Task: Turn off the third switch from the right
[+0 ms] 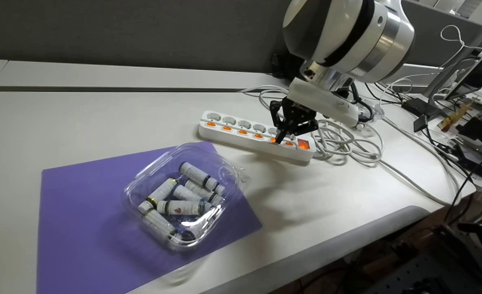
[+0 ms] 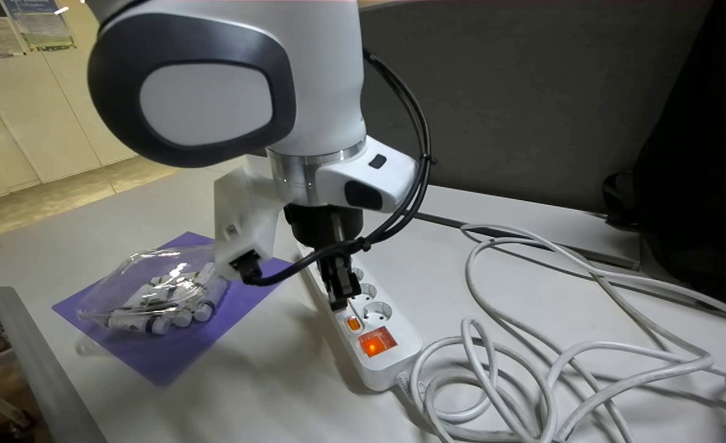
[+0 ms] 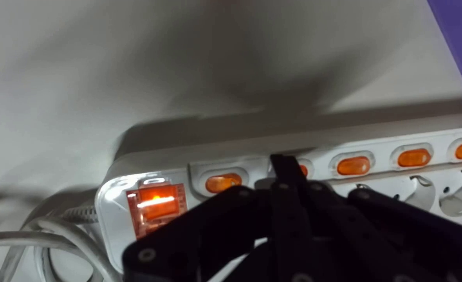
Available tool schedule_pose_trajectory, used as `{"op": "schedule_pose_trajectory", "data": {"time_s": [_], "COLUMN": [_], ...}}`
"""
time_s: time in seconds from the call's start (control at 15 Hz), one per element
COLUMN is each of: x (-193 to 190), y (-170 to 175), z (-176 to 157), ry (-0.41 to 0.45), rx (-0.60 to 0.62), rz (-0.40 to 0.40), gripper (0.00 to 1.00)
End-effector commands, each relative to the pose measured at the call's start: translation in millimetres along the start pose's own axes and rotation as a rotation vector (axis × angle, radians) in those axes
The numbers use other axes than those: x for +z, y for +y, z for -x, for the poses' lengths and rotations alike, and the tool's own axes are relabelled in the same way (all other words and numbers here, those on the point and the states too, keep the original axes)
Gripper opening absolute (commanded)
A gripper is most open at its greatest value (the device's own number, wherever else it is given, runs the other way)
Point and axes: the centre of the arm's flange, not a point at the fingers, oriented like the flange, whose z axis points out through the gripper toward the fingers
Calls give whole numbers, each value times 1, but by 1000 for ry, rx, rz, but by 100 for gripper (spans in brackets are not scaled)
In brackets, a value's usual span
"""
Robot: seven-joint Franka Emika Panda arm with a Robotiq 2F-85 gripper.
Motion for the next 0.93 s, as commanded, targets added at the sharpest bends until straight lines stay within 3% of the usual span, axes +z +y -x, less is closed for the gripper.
{"op": "schedule_pose_trajectory", "data": {"time_s": [0.0,0.53,0.87], "x": [14,34,20], "y": [2,19,5], "z": [-14,-34,-27], "ry": [-51,-169,-205], "rx": [16,88,122], "rz": [-34,-70,-83], "gripper": [0,0,0]}}
